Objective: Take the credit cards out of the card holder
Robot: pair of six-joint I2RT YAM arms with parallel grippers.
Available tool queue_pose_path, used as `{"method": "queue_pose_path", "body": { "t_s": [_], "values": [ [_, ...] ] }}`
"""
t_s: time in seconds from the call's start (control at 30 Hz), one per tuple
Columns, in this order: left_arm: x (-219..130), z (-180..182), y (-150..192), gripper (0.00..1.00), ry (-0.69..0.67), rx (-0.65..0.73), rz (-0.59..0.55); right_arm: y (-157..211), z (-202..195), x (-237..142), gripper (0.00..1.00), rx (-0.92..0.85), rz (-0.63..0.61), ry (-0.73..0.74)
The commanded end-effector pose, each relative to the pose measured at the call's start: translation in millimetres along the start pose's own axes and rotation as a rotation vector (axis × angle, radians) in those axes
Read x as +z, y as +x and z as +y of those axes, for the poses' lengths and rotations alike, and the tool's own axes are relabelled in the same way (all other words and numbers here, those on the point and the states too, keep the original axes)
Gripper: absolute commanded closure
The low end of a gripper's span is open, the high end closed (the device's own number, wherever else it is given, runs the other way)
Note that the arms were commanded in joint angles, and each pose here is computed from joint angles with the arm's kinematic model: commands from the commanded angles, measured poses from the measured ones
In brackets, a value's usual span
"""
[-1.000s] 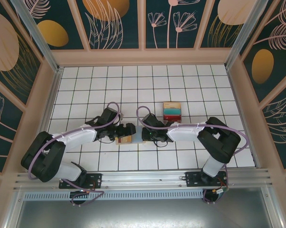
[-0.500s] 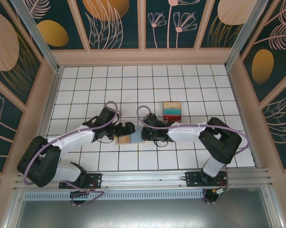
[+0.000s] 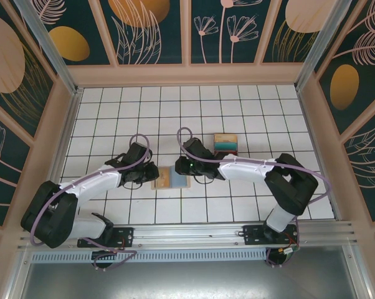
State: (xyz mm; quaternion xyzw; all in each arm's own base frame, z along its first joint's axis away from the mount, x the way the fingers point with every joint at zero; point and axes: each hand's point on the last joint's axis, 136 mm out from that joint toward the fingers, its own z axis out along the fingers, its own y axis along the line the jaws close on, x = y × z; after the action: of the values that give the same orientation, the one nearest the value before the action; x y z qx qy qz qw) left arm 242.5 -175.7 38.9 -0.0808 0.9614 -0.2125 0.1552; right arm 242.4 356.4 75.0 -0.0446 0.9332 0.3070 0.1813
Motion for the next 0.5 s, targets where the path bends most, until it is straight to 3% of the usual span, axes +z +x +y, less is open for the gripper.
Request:
{"method": "queue_pose_path", "body": {
  "t_s": [0.0, 0.47],
  "values": [
    [7.3, 8.8, 8.3, 0.83, -0.014, -0.009, 0.027, 5.3, 19.6, 10.3, 0.82, 0.007, 0.046, -0.069],
    [22.4, 7.6, 22.3, 0.84, 0.025, -0.021, 0.094, 21.3, 17.3, 32.7, 0.84, 0.034, 0.134, -0.079]
  ]
}}
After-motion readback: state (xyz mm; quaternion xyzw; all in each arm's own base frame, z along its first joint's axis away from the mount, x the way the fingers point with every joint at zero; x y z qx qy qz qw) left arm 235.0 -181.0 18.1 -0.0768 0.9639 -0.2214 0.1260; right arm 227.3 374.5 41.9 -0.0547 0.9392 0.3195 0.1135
